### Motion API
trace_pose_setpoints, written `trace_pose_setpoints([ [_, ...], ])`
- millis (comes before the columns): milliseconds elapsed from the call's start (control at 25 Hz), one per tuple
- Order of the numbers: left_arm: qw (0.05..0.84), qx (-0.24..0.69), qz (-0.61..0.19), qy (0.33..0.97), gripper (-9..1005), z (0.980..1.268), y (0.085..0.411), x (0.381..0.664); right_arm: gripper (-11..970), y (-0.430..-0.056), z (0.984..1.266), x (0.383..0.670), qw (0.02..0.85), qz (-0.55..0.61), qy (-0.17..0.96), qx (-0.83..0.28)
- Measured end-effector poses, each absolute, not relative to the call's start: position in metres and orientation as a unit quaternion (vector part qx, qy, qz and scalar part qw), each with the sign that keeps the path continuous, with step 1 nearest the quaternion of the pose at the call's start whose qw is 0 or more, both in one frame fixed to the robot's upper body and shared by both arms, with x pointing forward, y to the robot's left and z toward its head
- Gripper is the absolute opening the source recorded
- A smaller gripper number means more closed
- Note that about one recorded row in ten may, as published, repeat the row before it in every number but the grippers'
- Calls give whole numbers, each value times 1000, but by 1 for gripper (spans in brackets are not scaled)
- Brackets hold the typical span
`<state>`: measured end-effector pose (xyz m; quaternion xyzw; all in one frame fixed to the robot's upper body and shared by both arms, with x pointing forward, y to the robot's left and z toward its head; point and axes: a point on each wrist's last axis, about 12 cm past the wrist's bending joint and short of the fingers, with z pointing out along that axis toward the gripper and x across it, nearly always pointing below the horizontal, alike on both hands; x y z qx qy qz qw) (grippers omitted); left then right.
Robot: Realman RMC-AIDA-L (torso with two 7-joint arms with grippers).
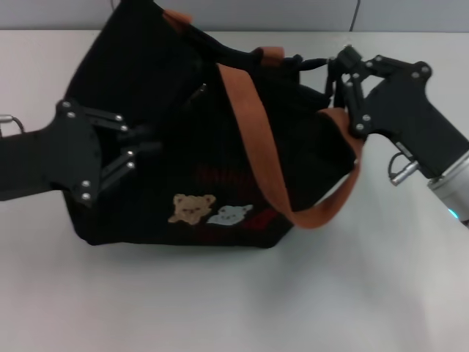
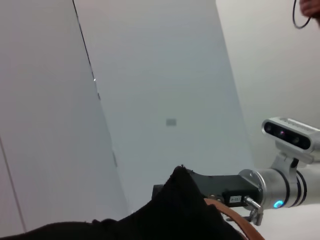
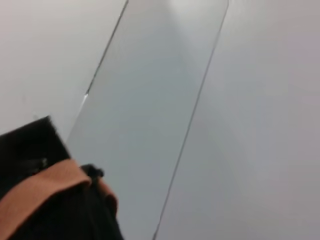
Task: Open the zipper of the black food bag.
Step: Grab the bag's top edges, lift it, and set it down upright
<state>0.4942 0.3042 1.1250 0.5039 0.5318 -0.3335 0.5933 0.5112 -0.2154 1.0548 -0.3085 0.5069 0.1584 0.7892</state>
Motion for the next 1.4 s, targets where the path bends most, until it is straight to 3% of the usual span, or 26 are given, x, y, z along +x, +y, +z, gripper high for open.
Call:
trace_pose_setpoints([
  [320,600,482,-361,526,103,1101,287,497,35,-243,1057,503,800,158,508,-277],
  [800,630,418,-352,552,102,1073,261,510,69,-255,1056,501,806,145,518,-247],
  [1400,624,377,-357,583,140,1060,255,510,112,-269,1067,530,770,226,562,-202],
])
